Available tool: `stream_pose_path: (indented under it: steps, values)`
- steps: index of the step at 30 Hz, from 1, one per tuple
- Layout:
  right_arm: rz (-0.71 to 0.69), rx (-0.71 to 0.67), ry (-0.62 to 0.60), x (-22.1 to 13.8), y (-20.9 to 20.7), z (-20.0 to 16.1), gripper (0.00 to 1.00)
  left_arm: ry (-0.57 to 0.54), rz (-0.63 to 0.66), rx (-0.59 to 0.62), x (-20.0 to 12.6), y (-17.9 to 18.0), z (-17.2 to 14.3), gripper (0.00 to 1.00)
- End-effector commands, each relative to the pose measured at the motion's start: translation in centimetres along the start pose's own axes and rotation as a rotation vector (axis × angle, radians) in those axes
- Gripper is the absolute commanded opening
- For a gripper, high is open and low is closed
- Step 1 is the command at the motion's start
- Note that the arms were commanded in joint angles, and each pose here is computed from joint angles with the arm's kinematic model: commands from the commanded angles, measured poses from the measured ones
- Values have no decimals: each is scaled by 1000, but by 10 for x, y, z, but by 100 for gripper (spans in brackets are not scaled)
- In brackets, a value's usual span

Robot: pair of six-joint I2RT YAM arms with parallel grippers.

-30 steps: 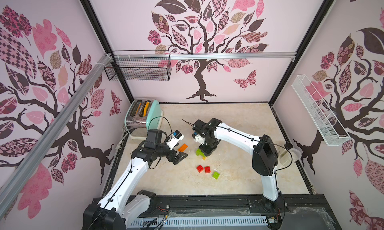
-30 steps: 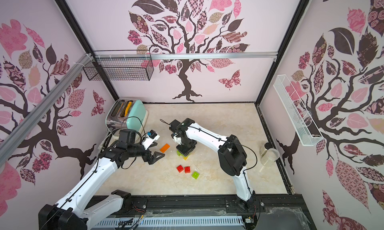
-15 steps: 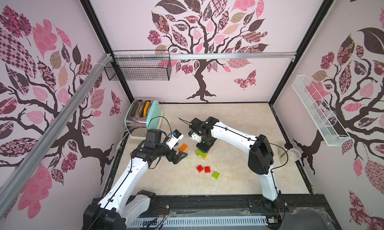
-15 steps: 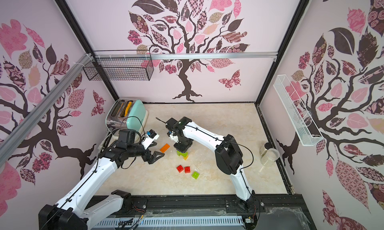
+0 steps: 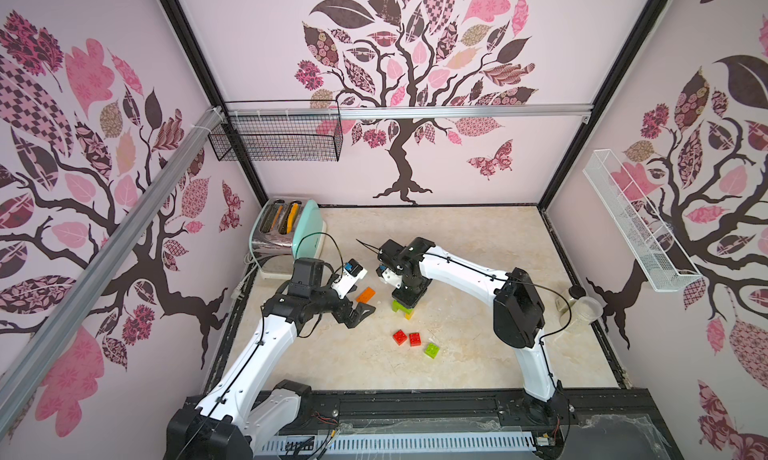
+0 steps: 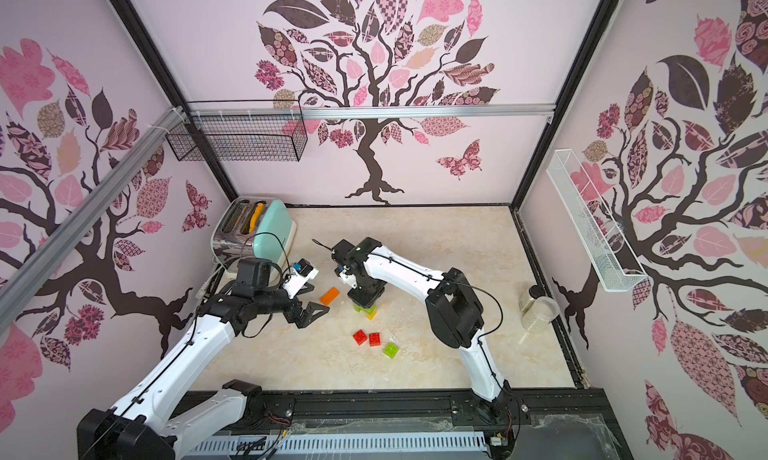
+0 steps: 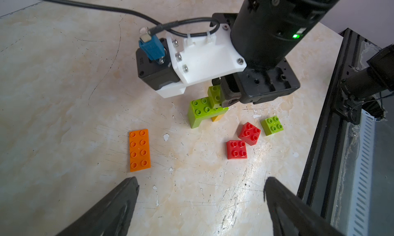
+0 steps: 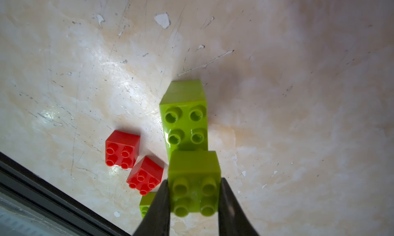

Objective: Assemble a giraffe with lego
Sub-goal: Assemble the lego brick with the lego brick.

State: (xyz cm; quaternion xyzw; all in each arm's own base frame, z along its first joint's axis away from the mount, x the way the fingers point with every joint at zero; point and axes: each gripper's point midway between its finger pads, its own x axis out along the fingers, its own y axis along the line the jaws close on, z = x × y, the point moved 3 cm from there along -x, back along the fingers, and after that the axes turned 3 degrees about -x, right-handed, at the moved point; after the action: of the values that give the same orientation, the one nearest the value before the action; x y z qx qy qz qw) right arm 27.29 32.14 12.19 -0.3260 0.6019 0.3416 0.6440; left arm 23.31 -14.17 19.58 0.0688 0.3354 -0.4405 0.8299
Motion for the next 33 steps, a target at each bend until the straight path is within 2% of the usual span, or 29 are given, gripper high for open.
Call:
stream_pose_path:
  steps: [1, 9, 19, 27, 33]
  values:
    - [-4, 4, 48, 22, 3, -1, 16, -35, -8, 17, -4, -1, 11, 98]
    - [1, 20, 77, 30, 4, -6, 15, -30, -8, 16, -5, -2, 11, 98]
    - [4, 7, 25, 8, 5, -13, 15, -32, 2, 20, -2, 1, 9, 98]
    - [3, -14, 41, 20, 5, -13, 15, -34, 4, 22, -2, 1, 8, 98]
    - [18, -84, 65, 27, 7, -17, 15, -31, 7, 21, -2, 1, 8, 98]
